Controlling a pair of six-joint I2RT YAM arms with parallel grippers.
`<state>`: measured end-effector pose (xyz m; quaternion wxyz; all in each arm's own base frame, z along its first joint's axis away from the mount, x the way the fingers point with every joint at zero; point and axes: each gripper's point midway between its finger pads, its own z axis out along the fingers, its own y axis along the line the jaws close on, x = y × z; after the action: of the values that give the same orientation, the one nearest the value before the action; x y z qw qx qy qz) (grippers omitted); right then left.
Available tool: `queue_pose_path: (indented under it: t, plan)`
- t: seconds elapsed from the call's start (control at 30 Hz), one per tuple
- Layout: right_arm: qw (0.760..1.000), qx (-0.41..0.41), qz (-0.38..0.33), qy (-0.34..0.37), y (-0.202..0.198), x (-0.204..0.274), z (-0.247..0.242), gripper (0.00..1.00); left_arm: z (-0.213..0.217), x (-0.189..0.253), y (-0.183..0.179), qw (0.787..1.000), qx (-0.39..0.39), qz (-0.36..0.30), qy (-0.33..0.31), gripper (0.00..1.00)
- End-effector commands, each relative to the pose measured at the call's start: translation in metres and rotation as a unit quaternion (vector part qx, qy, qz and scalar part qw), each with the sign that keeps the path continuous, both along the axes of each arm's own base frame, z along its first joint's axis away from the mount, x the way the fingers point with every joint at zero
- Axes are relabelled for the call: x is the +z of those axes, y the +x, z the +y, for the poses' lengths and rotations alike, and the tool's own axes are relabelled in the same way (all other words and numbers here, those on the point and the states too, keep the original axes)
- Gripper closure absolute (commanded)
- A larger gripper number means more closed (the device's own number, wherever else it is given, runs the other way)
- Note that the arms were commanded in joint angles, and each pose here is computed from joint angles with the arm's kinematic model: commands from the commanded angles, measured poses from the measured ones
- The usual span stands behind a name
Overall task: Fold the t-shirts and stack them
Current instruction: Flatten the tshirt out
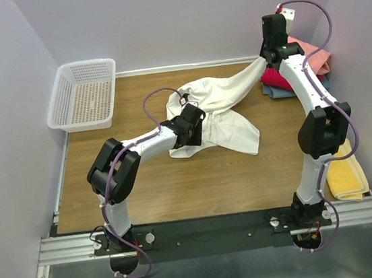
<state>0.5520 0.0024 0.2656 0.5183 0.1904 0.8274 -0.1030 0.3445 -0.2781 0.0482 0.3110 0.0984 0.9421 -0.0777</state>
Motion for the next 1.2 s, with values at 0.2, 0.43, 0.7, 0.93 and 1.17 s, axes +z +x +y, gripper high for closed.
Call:
queue_pose_path:
  t: [0.2, 0.43, 0.7, 0.93, 1.17]
  plan:
    - [1.000, -0.002, 0.012, 0.006, -0.001, -0.008, -0.003, 0.99, -0.042, 0.026, 0.001, 0.997, -0.055, -0.011, -0.048, 0.36]
    - [1.000, -0.001, 0.017, 0.007, -0.003, -0.013, -0.002, 0.99, -0.056, 0.008, -0.003, 0.997, -0.073, 0.007, -0.035, 0.36]
    - [1.000, 0.003, 0.018, 0.009, -0.003, -0.013, -0.001, 0.99, -0.048, -0.017, 0.013, 1.000, -0.014, 0.009, 0.002, 0.42]
    - [1.000, 0.004, 0.020, 0.010, -0.006, -0.014, -0.001, 0.99, -0.033, -0.008, 0.022, 1.000, 0.022, -0.006, 0.014, 0.91]
    - [1.000, 0.001, 0.022, 0.007, -0.006, -0.015, -0.003, 0.99, -0.015, 0.024, 0.020, 0.998, 0.052, -0.027, 0.025, 1.00]
